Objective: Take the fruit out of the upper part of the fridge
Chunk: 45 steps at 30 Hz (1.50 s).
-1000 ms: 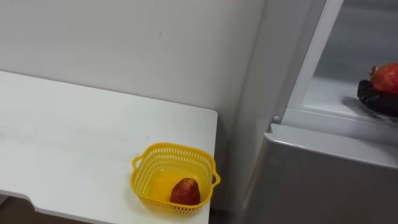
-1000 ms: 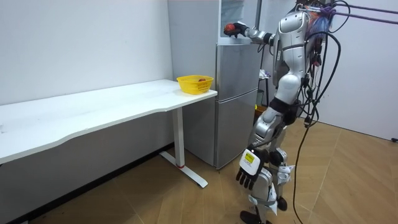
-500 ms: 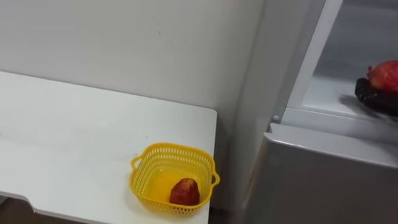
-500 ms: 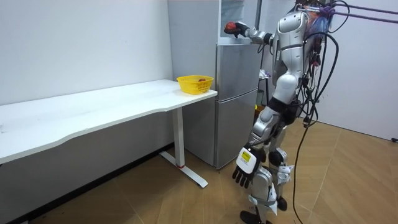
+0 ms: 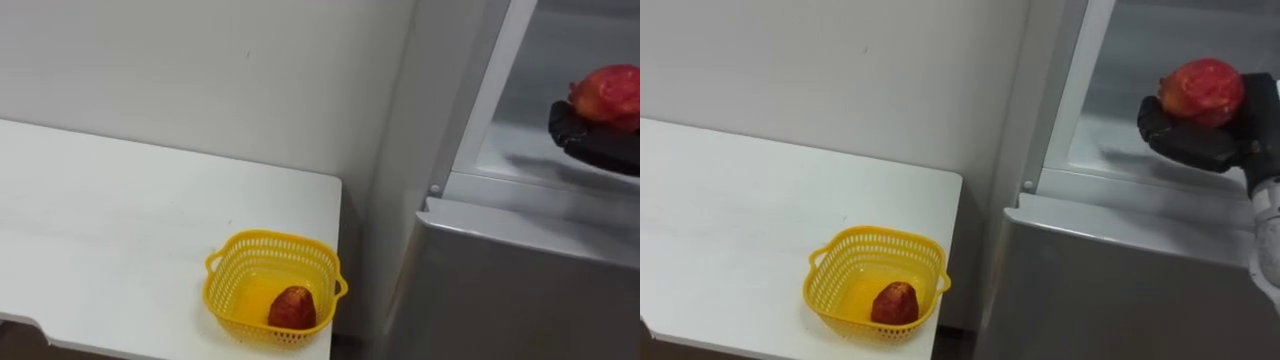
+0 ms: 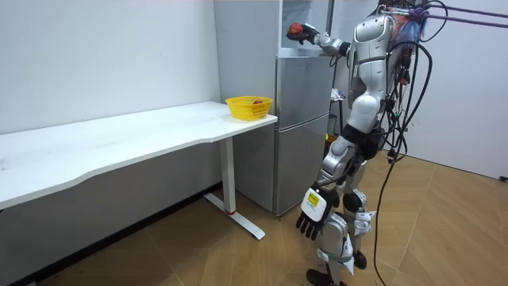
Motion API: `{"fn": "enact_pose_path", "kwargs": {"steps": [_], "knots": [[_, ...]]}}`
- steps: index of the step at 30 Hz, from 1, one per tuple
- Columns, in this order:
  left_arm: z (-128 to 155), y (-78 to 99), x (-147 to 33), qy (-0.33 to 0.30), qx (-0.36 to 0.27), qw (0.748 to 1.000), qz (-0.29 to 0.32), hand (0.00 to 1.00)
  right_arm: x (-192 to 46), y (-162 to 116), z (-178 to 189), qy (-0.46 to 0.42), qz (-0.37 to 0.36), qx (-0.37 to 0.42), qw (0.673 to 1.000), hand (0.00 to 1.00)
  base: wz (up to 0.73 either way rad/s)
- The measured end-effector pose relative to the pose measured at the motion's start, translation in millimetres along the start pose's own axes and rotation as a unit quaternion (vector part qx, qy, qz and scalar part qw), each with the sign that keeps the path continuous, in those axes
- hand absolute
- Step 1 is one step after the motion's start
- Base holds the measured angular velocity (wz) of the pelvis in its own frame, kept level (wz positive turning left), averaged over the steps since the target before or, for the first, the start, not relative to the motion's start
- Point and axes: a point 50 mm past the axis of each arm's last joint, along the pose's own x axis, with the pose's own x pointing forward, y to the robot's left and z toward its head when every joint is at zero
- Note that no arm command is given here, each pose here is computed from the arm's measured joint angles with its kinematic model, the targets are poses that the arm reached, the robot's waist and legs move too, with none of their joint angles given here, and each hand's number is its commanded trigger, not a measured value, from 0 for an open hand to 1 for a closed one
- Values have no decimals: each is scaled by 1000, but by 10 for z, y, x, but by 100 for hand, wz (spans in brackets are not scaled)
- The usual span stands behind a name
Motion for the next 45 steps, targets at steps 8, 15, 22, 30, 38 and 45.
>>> {"fn": "enact_pose_path", "kwargs": {"steps": [8,15,22,30,38,45], "knots": [[6,-22,7,2,6,1000,3,0,-12,5,61,-13,-13,7,1000,100,-4],[17,-43,8,1,5,1000,10,0,-97,51,272,-59,-24,35,997,100,-1],[27,-118,11,-2,1,1000,-3,0,-294,119,444,-111,-28,12,993,100,-2],[66,-197,22,-4,-9,1000,-24,0,-545,208,740,-176,-9,50,983,100,-8],[133,-221,40,-12,3,999,-31,0,-683,239,942,-229,11,37,973,100,-2],[133,-261,46,-7,19,999,-39,0,-825,425,1094,-266,87,26,960,100,0]]}}
